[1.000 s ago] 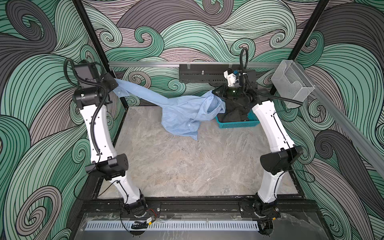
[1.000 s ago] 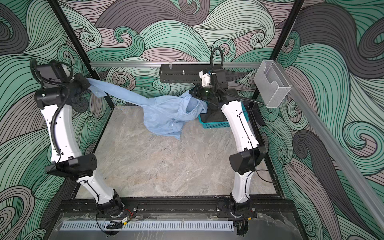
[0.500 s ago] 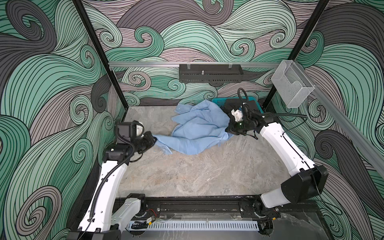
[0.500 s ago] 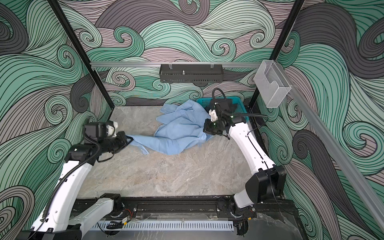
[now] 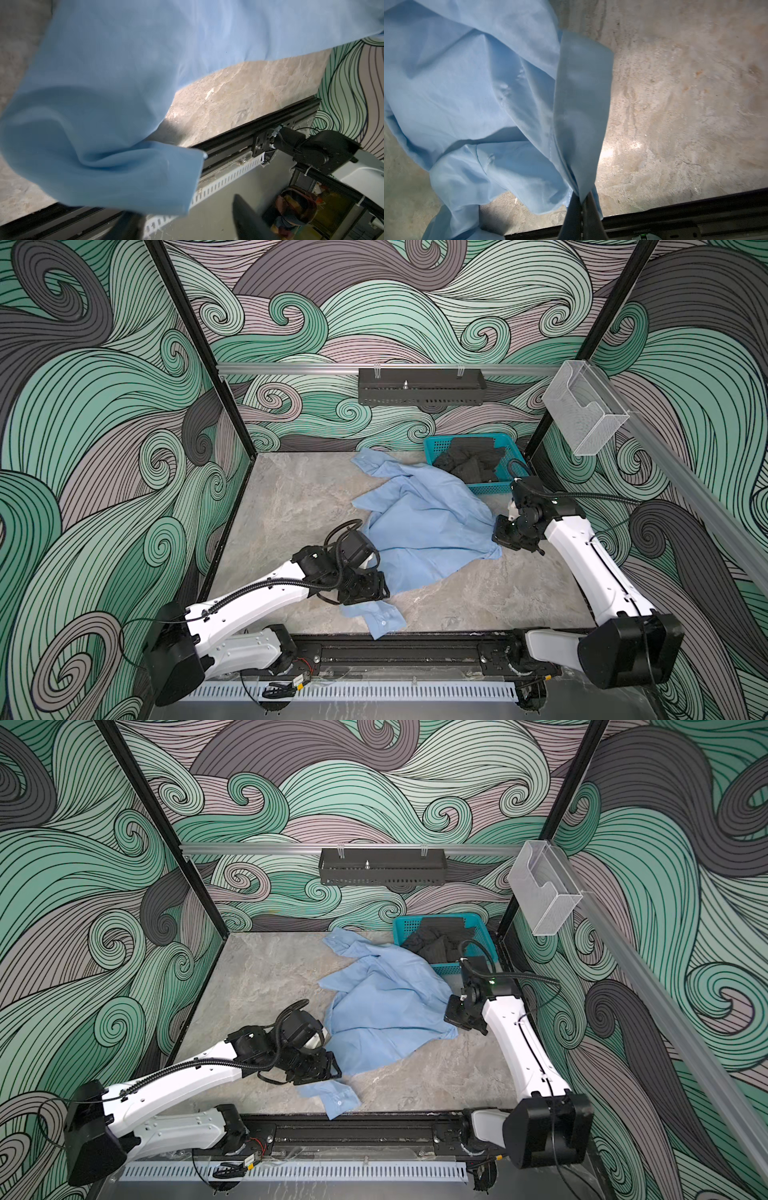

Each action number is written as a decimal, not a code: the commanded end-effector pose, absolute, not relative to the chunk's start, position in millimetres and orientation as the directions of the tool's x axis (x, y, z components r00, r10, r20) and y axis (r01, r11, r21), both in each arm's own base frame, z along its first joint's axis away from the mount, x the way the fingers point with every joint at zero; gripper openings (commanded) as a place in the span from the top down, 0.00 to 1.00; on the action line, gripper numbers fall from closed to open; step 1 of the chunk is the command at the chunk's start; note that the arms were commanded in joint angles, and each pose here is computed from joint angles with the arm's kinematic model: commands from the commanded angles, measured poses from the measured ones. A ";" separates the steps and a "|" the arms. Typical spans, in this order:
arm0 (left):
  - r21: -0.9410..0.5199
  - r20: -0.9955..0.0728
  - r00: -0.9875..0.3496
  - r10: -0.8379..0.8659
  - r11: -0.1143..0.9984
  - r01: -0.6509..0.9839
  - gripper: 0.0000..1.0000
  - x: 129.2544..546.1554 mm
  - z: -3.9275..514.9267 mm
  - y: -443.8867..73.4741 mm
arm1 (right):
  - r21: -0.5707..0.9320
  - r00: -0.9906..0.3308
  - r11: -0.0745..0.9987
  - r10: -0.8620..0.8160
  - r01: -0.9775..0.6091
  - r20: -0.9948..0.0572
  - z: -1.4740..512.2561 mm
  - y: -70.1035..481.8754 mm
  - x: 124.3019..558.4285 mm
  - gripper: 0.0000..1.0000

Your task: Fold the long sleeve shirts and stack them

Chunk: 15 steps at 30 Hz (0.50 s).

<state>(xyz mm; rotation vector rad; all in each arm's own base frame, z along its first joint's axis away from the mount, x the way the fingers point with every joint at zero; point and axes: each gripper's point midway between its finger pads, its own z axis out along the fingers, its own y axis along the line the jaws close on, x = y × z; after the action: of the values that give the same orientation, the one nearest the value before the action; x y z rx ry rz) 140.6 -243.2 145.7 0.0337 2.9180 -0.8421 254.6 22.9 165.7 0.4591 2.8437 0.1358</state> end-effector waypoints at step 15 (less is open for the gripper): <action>-0.355 -0.170 -0.983 0.075 0.926 0.132 0.25 306.8 139.6 -223.1 | 0.184 -0.907 0.940 0.328 0.286 -0.264 180.9 20.8 253.7 1.00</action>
<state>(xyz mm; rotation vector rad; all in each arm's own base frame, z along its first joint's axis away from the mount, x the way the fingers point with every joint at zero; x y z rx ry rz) 314.0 -217.4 160.0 0.0154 2.8043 -0.5720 253.6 18.5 175.2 0.4688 2.8090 0.1768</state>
